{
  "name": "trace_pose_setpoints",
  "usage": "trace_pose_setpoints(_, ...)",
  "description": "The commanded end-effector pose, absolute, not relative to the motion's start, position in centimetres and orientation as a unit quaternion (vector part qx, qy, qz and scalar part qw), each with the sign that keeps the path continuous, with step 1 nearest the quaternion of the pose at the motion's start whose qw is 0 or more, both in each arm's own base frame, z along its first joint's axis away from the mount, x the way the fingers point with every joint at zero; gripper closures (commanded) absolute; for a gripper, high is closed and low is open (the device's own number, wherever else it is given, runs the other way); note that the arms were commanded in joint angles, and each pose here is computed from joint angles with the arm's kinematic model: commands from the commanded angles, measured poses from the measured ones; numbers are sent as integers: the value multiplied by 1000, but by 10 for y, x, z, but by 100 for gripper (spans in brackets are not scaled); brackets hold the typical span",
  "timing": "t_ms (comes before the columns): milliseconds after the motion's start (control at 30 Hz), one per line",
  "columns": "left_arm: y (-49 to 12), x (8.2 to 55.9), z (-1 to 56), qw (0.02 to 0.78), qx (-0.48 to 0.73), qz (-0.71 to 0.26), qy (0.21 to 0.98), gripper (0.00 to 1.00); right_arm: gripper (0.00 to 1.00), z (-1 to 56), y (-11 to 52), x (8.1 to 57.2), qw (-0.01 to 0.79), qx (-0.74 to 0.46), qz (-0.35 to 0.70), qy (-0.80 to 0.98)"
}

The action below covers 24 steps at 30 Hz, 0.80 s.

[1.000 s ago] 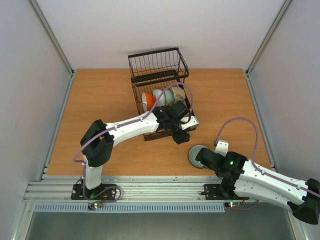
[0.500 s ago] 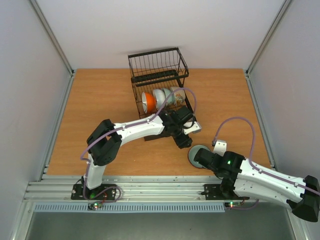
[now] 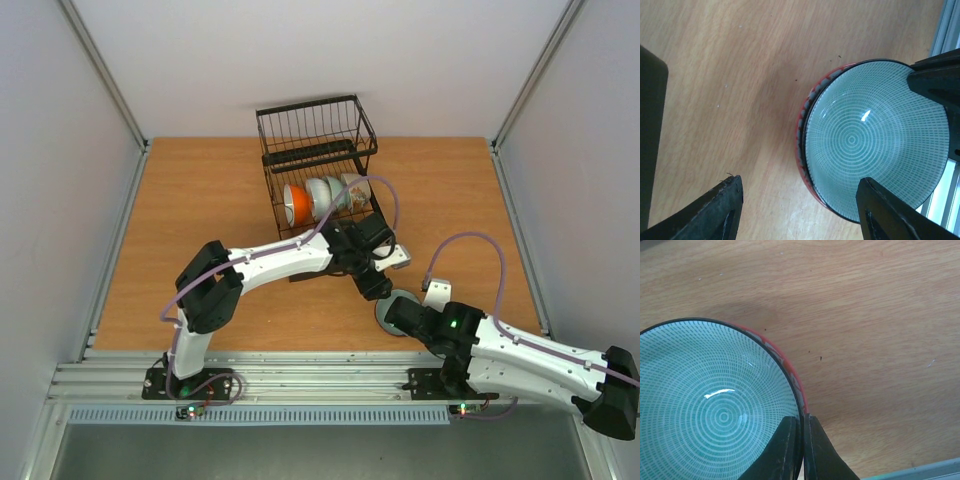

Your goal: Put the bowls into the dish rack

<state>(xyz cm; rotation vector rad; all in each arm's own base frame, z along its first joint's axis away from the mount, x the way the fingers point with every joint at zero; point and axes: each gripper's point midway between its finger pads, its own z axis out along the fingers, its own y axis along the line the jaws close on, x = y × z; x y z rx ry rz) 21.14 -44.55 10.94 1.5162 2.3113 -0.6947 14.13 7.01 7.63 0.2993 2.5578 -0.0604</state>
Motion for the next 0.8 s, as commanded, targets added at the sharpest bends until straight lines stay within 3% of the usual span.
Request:
trace_pose_setpoints(0, -457, 207, 113, 146, 530, -251, 796, 37, 99, 79, 74, 142, 283, 109, -19, 953)
trace_pose_setpoints(533, -439, 233, 149, 210, 524, -214, 797, 37, 99, 146, 84, 152, 371, 74, 5, 926)
trace_pose_setpoints(767, -441, 227, 140, 191, 527, -226, 797, 37, 99, 154, 91, 157, 384, 65, -2, 921)
